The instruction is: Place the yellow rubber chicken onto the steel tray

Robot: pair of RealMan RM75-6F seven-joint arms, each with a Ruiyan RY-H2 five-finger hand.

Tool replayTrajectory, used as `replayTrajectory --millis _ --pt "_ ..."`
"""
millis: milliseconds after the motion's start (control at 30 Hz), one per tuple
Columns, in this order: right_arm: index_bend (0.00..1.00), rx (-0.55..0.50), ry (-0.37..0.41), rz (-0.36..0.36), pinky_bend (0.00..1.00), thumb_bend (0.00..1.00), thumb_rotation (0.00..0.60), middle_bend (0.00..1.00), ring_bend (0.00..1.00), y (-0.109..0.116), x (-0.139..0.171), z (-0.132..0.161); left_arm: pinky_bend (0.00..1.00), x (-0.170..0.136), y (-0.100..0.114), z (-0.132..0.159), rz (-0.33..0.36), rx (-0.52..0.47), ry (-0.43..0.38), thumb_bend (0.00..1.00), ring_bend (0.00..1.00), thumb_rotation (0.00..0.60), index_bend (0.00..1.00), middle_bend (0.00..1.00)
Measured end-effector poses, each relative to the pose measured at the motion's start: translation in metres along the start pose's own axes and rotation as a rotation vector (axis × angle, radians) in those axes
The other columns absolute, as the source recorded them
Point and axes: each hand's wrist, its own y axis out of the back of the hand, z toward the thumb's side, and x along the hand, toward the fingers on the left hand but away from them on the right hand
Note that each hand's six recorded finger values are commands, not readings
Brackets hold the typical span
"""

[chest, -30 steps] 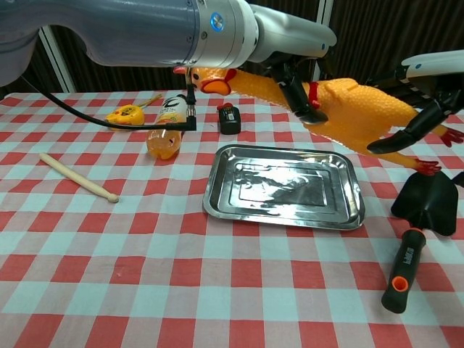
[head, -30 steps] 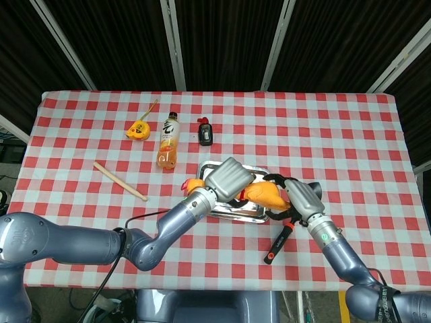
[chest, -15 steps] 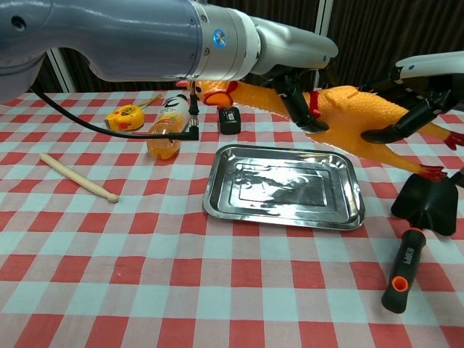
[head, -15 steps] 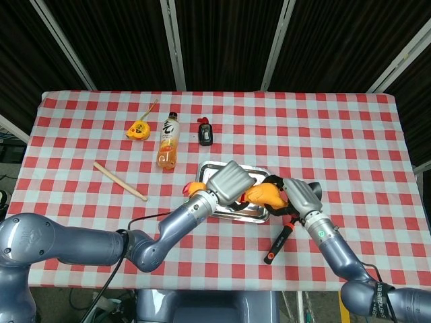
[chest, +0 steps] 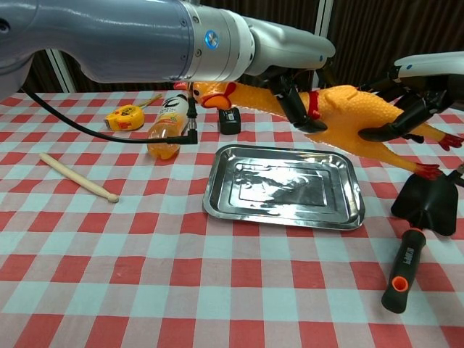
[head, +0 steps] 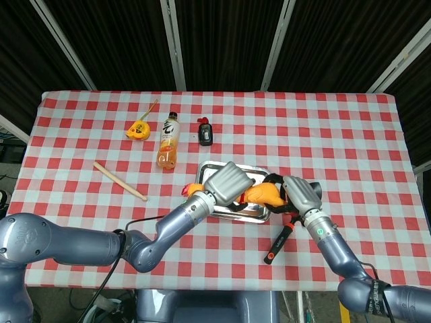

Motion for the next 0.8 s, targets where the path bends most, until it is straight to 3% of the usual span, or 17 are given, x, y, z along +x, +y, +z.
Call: replayTrajectory --millis 100,200,333,467,800 --pt "0.83 -0.003 0.002 -0.001 0.73 0.70 0.600 0.72 0.72 -0.0007 -0.0005 0.0002 0.69 -0.0006 -0.0005 -0.0009 0.002 0.001 0.000 0.72 0.63 0.600 0.58 0.70" --pt "0.67 0.003 0.009 0.007 0.66 0.70 0.600 0.63 0.57 -0.0017 0.0004 0.0005 0.69 -0.0009 -0.0006 -0.0021 0.004 0.001 0.002 0.72 0.63 0.600 0.59 0.70" --pt "0.29 -0.002 0.018 0.035 0.48 0.70 0.600 0.38 0.32 -0.0041 0.0026 0.0007 0.69 -0.0008 -0.0005 -0.0048 0.011 0.009 0.011 0.72 0.63 0.600 0.59 0.70" --pt "0.02 0.005 0.026 0.077 0.33 0.60 0.600 0.20 0.16 -0.0066 0.0049 0.0000 0.69 -0.0003 -0.0004 -0.0075 0.017 0.018 0.021 0.72 0.63 0.600 0.59 0.70" --pt "0.00 0.010 0.044 0.128 0.30 0.58 0.600 0.18 0.14 -0.0042 0.0082 0.0009 0.69 0.0008 -0.0019 -0.0095 0.022 0.023 0.028 0.72 0.63 0.600 0.59 0.70"
